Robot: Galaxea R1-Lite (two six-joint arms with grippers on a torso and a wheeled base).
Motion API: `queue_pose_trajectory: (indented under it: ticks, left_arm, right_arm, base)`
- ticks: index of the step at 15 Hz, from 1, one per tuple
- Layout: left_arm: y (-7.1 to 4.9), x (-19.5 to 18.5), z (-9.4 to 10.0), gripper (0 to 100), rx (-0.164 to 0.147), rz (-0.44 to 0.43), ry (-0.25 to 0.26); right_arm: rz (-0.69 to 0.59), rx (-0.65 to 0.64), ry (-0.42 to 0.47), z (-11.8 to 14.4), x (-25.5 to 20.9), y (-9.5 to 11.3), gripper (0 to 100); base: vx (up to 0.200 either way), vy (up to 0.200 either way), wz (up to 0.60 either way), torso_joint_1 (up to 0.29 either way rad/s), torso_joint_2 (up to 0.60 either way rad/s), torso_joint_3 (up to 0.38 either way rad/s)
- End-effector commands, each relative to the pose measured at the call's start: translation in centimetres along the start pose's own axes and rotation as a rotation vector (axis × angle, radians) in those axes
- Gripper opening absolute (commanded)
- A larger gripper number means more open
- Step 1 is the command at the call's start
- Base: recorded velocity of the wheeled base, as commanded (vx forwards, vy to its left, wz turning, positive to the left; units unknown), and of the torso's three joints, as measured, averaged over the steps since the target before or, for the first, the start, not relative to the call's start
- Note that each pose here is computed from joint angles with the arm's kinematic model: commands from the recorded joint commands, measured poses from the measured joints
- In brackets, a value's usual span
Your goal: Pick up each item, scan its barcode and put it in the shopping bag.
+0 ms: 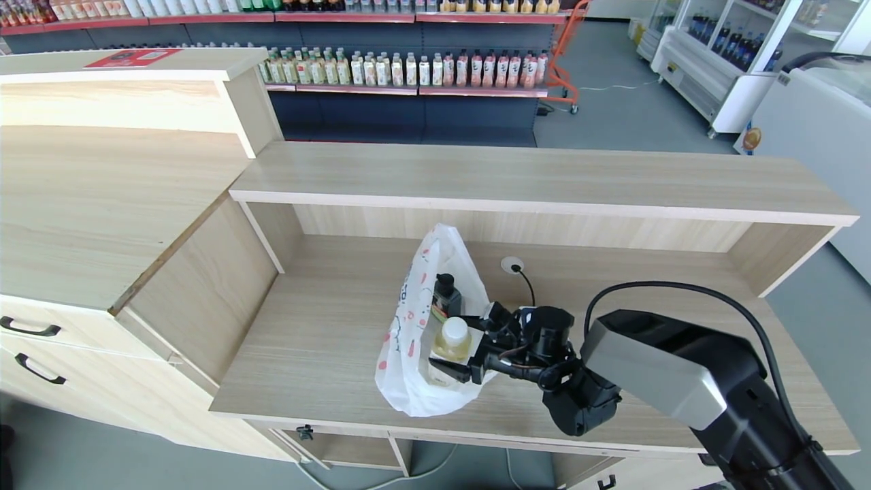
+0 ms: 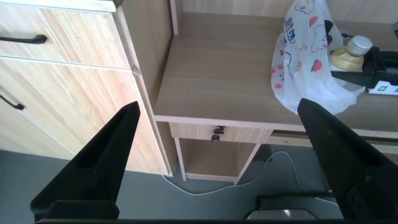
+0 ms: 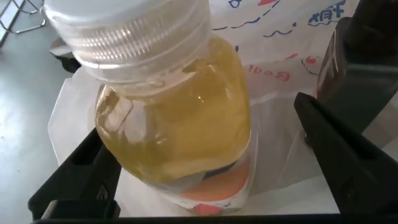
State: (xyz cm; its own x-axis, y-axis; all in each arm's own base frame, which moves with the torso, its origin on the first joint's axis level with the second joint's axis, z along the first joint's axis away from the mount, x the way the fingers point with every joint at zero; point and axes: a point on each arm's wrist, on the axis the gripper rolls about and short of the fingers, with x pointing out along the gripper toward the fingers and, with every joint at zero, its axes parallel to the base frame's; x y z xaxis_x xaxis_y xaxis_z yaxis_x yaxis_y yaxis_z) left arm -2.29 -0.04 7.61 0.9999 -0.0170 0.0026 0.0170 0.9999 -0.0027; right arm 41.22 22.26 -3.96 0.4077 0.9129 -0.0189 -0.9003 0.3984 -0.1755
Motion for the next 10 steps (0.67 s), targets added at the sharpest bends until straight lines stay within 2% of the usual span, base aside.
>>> queue_pose_trajectory:
  ticks: [1, 6, 7, 10]
  left_arm:
    - [0.0, 0.0, 0.0, 100, 0.000, 0.000, -0.001]
    - [0.0, 0.0, 0.0, 100, 0.000, 0.000, -0.001]
    - [0.0, 0.0, 0.0, 100, 0.000, 0.000, -0.001]
    - [0.0, 0.0, 0.0, 100, 0.000, 0.000, -0.001]
  right_arm:
    - [-0.002, 0.000, -0.008, 0.7, 0.0, -0.1, 100]
    - [-0.006, 0.145, -0.027, 4.0, -1.0, 0.0, 100]
    - [-0.004, 0.206, -0.032, 5.6, -1.6, 0.3, 100]
    - [-0.009, 0.275, -0.043, 8.0, -3.0, 0.7, 100]
  base:
    - [0.000, 0.000, 0.00, 0.000, 0.00, 0.000]
    - [0.000, 0.000, 0.00, 0.000, 0.00, 0.000]
    - [0.000, 0.000, 0.00, 0.000, 0.00, 0.000]
    - [0.000, 0.000, 0.00, 0.000, 0.00, 0.000]
